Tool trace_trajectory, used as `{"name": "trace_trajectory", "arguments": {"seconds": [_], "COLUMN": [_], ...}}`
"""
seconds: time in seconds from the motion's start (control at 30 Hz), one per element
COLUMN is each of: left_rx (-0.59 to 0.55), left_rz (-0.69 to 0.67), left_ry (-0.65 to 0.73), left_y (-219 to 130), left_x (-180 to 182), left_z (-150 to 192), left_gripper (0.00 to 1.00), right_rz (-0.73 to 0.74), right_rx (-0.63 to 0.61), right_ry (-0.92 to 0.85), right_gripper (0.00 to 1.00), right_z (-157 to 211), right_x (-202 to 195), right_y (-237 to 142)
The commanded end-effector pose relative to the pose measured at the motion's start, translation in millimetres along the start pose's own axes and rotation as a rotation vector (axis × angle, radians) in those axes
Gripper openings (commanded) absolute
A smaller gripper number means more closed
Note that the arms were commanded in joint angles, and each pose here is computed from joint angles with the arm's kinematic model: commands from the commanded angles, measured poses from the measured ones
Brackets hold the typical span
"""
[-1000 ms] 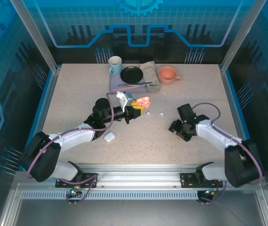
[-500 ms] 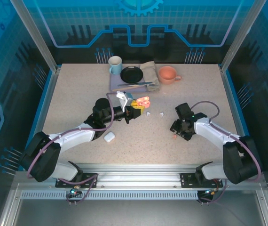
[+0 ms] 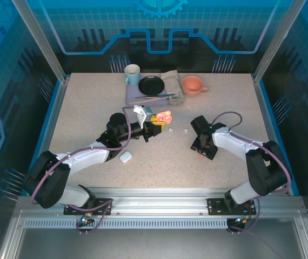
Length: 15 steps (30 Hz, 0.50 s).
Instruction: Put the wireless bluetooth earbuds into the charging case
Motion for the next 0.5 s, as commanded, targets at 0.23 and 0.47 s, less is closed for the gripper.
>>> {"name": "trace_trajectory", "arguments": {"seconds": [0.23,0.47], "left_rx": [-0.036,-0.038], "left_rz": [-0.023,-0.028], "left_ry": [0.021,0.017], "left_y": [-4.8,-5.6], "left_x": [6.2,8.2], "left_z": [-5.5,-4.5], "left_gripper": [0.00,0.00], "right_rz": [0.137,0.148], "right_rx": [-0.012,-0.013], "right_ry": [-0.025,-0.027], "right_gripper": [0.59,0.55], "right_z": [2.4,5.4], "right_x": [1.0,-8.9], "right_y": [13.6,12.5]}}
Point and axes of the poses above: each hand's point on the last joint's axis, 136 mm out from that joint toward the fingers, its own y axis out along the fingers, its own x axis along the line the jaws close on, z = x × y, the point moved 4 cm from there along -y, back along the fingers, and after that the axes turned 8 degrees about y, right-handed, at the moved point
